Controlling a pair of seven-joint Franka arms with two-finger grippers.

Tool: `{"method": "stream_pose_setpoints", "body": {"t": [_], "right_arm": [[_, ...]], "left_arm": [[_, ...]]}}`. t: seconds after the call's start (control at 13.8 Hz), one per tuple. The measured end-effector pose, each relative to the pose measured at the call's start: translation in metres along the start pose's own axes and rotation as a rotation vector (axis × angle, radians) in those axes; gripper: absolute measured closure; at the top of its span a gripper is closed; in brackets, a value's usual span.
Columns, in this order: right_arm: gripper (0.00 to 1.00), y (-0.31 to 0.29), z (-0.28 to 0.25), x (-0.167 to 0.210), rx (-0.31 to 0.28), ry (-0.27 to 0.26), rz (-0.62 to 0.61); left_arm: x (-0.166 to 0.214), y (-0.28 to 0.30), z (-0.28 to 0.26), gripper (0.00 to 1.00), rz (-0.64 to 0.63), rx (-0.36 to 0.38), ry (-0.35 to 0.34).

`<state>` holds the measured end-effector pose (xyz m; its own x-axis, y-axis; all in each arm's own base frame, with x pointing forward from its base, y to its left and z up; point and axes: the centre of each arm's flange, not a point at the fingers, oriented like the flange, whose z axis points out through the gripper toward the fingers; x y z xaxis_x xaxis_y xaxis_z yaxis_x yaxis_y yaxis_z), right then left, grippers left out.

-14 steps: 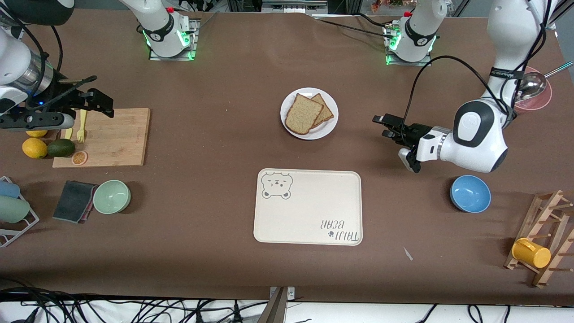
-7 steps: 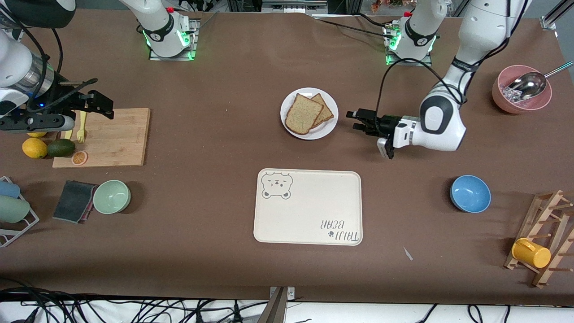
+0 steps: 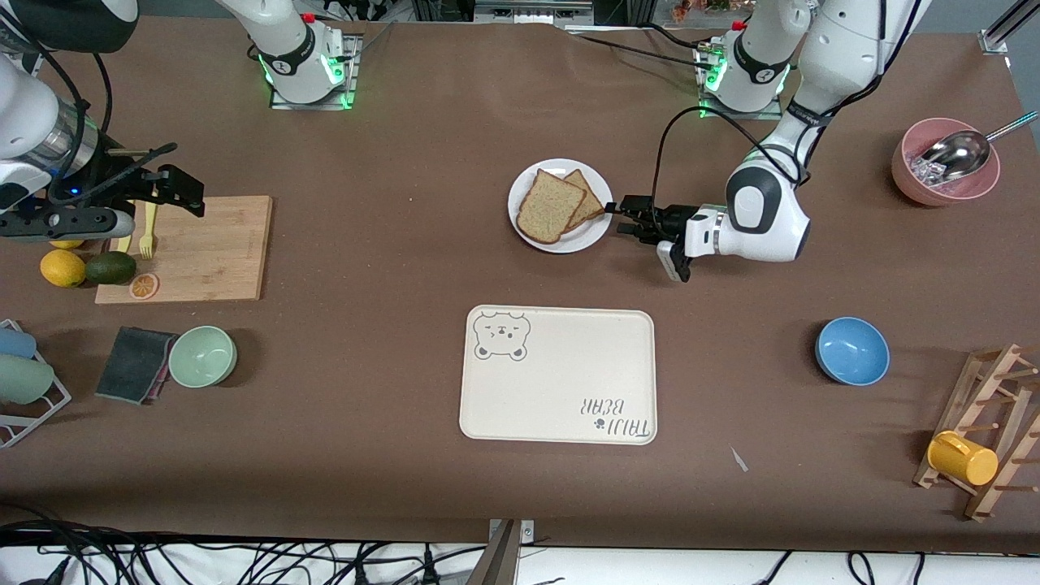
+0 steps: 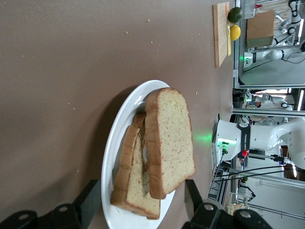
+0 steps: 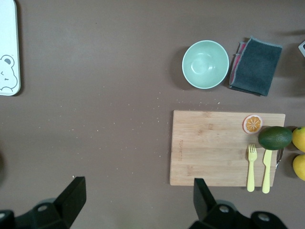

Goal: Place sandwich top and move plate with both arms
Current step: 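Close the left gripper on the plate rim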

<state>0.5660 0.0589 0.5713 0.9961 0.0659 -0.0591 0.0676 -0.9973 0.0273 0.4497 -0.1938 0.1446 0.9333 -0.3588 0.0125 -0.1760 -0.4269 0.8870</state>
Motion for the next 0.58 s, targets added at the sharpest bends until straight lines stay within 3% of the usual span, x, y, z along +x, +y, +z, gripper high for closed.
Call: {"method": "stream_pose_setpoints", "body": {"t": [0.22, 0.29, 0.58], "right_arm": [[0.00, 0.000, 0.002, 0.001, -0.002, 0.001, 0.000], [0.00, 0.000, 0.002, 0.001, -0.002, 0.001, 0.000], [0.00, 0.001, 0.001, 0.002, -0.011, 0.004, -0.001]], "left_arm": [[-0.009, -0.027, 0.015, 0.51, 0.020, -0.018, 0.059], [-0.011, -0.031, 0.018, 0.51, 0.019, -0.023, 0.061], [-0.012, -0.031, 0.023, 0.68, 0.023, -0.028, 0.054]]}}
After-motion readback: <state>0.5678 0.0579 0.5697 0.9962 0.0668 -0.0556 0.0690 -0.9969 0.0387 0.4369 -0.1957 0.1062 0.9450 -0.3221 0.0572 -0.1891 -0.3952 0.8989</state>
